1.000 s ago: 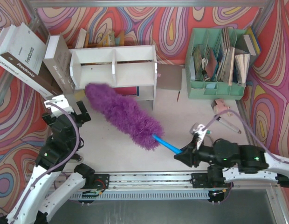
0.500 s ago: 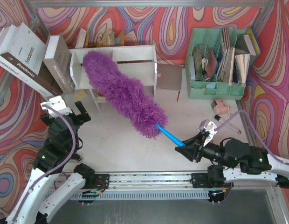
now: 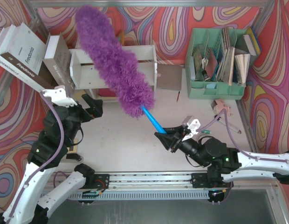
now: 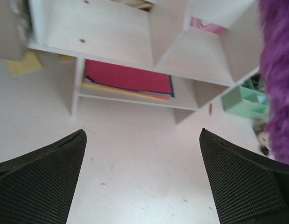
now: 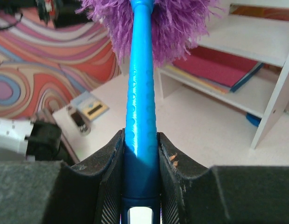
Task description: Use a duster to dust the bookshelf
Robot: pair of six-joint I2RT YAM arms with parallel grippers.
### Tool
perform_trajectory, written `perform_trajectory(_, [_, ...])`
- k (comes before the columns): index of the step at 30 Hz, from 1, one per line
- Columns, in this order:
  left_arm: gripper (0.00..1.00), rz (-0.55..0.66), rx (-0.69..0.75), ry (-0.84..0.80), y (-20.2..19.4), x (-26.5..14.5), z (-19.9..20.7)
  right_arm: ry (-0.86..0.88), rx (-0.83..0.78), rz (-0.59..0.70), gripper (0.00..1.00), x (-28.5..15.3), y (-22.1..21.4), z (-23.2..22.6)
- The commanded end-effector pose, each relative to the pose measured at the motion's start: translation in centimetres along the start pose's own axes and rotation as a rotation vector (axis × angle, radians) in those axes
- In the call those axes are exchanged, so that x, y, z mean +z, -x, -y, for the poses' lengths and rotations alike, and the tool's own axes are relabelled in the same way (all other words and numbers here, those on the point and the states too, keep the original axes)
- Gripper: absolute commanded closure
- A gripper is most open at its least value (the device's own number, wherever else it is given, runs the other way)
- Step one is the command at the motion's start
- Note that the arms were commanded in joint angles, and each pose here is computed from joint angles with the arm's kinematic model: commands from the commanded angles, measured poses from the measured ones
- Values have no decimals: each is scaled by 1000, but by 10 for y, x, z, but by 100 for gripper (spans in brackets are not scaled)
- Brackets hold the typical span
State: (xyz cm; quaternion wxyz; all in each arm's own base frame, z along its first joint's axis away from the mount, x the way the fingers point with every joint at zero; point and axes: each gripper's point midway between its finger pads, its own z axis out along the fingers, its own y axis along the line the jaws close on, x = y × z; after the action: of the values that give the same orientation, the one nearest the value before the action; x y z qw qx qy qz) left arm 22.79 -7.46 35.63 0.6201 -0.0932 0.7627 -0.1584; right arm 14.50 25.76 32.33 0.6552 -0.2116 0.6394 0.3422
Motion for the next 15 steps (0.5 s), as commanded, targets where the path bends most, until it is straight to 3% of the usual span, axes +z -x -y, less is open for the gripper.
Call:
perform_trajectory(1, [2, -96, -93, -196, -12, -7, 40, -94, 87, 253, 100, 13, 63, 7])
perform_trajectory(10, [3, -172, -223, -447, -20, -17, 95, -157, 63, 275, 100, 51, 57, -6])
perform_trajectory(15, [4, -186, -151, -562, -28, -27, 128, -186, 68, 303, 100, 65, 56, -9])
